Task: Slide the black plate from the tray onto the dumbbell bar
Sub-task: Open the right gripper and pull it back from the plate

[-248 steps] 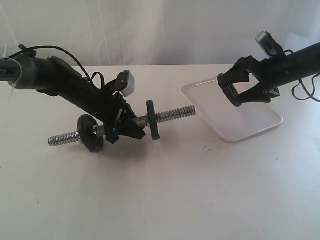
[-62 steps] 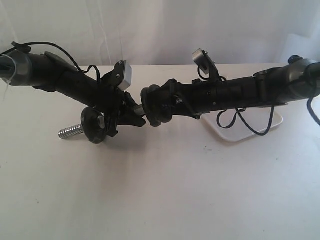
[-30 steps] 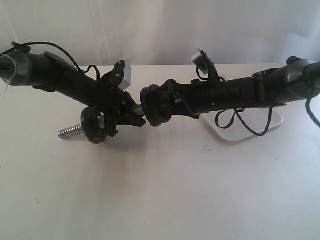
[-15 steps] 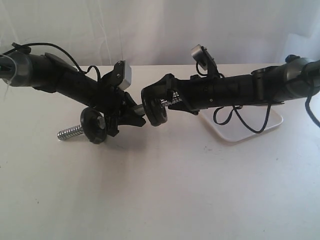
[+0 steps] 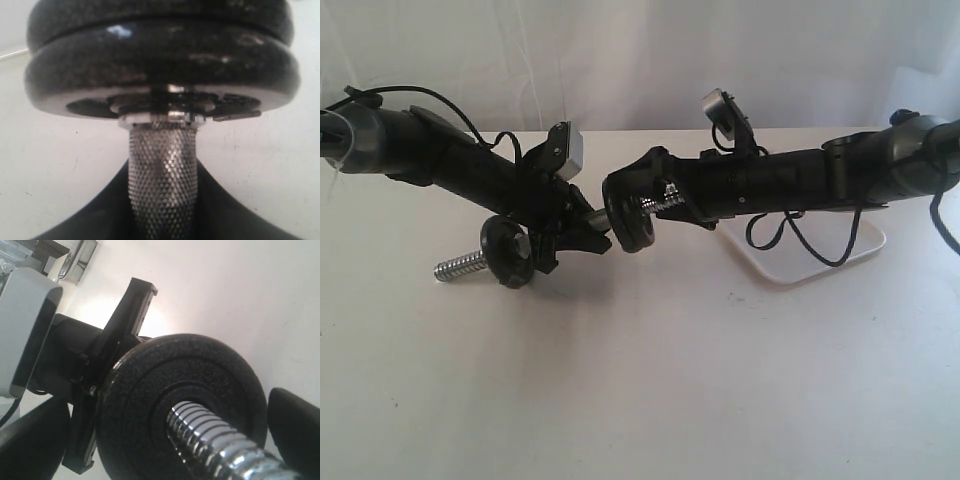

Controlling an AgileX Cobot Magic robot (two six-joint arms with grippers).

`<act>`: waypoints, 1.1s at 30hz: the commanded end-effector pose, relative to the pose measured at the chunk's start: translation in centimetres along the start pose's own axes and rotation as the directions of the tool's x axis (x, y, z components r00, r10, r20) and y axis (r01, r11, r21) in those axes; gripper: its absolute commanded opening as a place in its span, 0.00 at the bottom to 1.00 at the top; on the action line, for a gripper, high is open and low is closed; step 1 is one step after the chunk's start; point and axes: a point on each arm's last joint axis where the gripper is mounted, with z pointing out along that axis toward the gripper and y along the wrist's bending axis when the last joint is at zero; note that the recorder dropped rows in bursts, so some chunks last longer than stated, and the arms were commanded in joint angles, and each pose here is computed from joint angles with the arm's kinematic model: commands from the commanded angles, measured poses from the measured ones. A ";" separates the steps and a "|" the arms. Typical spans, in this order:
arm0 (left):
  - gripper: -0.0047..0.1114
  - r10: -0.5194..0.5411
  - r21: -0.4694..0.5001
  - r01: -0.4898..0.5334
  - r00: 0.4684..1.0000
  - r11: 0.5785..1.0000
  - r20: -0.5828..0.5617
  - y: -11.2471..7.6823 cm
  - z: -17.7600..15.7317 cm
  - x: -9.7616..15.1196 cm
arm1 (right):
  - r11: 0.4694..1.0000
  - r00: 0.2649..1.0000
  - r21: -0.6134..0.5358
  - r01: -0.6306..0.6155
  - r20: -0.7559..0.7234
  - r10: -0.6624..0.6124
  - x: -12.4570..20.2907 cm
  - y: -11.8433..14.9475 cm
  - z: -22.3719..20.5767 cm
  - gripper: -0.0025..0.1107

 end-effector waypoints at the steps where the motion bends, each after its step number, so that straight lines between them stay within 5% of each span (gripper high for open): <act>1: 0.04 -0.211 -0.045 0.288 0.792 0.957 0.573 1.6 -2.8 -7.3 | 1.000 0.998 -0.025 0.009 0.061 -0.007 -1.6 0.1 -1.6 0.95; 33: 0.04 -0.200 -0.050 0.278 0.795 0.959 0.573 1.6 -2.8 -7.3 | 0.997 0.995 0.064 0.051 -0.093 -0.045 -0.7 -1.0 -2.8 0.95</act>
